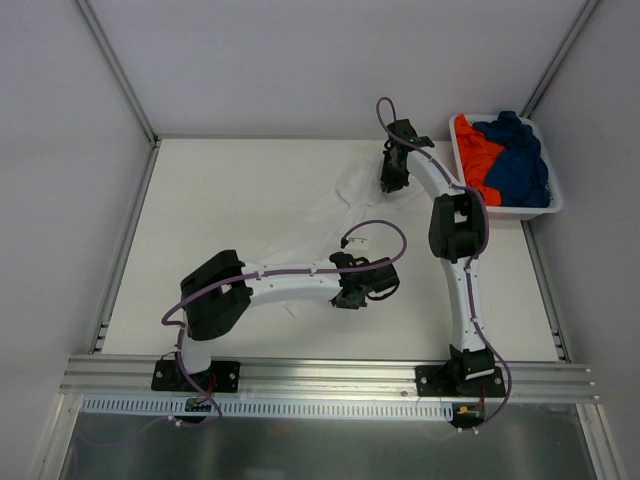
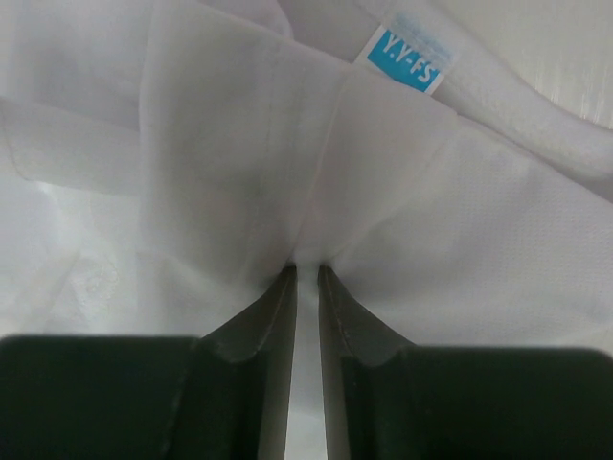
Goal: Fold and stack the t-shirts
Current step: Fold the tshirt
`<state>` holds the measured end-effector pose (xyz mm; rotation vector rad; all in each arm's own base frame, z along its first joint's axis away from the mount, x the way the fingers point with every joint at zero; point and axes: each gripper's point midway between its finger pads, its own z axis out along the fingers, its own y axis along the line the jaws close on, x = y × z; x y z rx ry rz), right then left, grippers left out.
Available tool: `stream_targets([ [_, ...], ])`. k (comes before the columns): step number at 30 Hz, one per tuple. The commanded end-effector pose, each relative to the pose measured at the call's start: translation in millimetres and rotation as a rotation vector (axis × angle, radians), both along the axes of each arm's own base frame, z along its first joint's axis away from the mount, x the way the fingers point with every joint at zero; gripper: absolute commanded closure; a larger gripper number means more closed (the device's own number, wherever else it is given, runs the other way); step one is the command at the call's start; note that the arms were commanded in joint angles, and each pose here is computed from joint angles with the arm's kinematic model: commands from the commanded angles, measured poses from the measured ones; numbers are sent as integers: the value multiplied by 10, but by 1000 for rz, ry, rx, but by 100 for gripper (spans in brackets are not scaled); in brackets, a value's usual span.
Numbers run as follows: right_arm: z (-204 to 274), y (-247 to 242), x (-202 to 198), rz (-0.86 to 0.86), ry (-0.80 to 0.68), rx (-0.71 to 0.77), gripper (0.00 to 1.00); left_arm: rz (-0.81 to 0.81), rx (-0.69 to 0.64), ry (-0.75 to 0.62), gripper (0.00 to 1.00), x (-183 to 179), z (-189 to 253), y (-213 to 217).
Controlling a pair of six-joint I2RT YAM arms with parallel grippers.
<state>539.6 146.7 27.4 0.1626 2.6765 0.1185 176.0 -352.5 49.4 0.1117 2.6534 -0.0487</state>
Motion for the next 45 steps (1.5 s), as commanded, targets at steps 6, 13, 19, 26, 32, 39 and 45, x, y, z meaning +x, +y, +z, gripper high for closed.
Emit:
stream_targets([
  [6, 134, 22, 292, 7, -54, 154, 76, 35, 105, -170, 100, 214, 464, 311],
  [13, 477, 257, 672, 6, -170, 448, 67, 100, 95, -201, 100, 281, 647, 721],
  [19, 621, 490, 860, 25, -231, 603, 64, 143, 102, -219, 100, 296, 690, 984],
  [26, 1016, 781, 578, 206, -310, 573, 67, 241, 181, -296, 100, 482, 674, 1433],
  [32, 1914, 679, -83, 290, -424, 408, 55, 321, 226, -373, 98, 760, 827, 1788],
  [39, 1945, 392, -595, 265, -395, 193, 63, 289, 226, -331, 99, 961, 633, 1843],
  [45, 1193, 197, -659, 201, -210, -4, 100, 240, 219, -226, 100, 883, 248, 1747],
])
